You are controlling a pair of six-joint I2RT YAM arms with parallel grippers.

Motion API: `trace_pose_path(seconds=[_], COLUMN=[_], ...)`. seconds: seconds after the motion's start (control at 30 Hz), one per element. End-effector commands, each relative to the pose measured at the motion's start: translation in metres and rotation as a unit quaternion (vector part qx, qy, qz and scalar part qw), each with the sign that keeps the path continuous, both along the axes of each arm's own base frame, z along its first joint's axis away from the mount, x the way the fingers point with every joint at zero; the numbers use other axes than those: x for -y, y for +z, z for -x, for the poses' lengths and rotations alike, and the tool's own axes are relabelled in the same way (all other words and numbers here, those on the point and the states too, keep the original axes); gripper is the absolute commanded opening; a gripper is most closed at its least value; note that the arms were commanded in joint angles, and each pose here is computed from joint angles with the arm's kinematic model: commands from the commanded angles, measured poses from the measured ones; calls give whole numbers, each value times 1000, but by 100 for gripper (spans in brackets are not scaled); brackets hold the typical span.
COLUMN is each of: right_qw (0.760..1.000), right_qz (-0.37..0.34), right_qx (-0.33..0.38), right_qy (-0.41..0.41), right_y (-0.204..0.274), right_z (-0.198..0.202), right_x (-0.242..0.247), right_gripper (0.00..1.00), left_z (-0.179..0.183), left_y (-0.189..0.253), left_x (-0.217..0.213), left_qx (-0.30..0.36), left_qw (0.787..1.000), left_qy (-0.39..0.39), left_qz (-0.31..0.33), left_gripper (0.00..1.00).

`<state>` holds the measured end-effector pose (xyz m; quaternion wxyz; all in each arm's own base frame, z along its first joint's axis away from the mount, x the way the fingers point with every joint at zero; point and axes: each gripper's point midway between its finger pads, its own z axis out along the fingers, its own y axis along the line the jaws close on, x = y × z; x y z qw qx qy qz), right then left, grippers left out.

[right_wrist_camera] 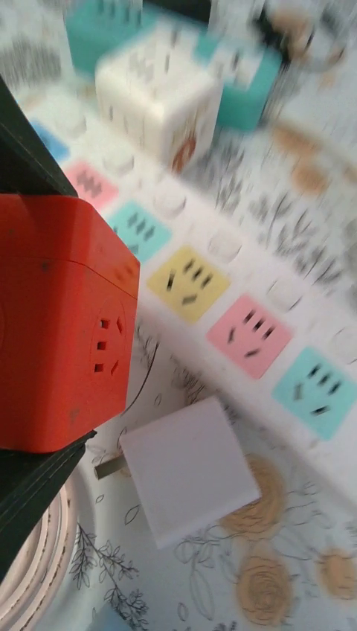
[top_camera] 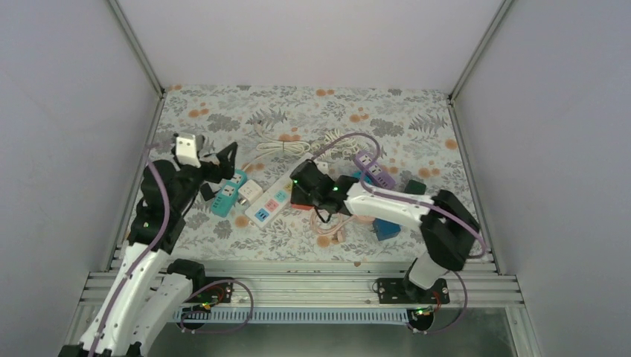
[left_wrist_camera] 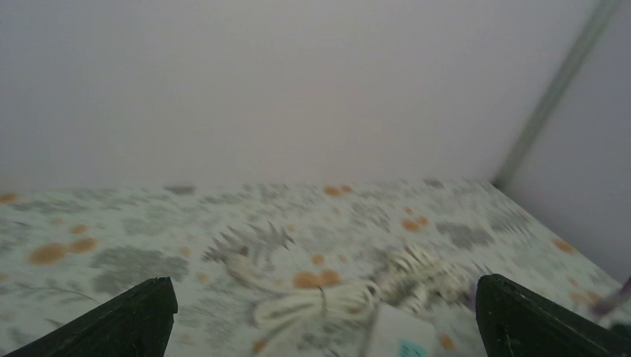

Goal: Insert the plug

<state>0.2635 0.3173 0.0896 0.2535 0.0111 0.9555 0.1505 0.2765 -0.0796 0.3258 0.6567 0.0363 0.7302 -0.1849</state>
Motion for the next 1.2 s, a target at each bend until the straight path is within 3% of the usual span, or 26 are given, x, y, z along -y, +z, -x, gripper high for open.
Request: trace_pose_path(seconds=[0.0, 0.27, 0.57, 0.87, 1.17], right_qw=[989, 946, 869, 828, 828], right_qz=[-121, -286, -483, -555, -555], right_qx=[88, 149, 110, 56, 54], right_qy=[17, 25, -7, -60, -61], right_y=[77, 173, 251, 267, 266], right_z=[-9, -13, -17, -31, -42], right_x=[-19, -6, 6, -3, -10], right_gripper=[65, 65, 66, 66, 66], left_z=[2, 9, 9, 1, -20], left_y=[-6, -14, 2, 16, 8], left_x=[44, 85, 121, 161, 181], left_qx=[-33, -42, 26, 111, 125], left_qw=[991, 970, 976, 983, 984], left_qy=[-127, -229, -211, -142, -110], left_qz=[7, 68, 54, 32, 64], left_gripper=[100, 100, 100, 100, 98])
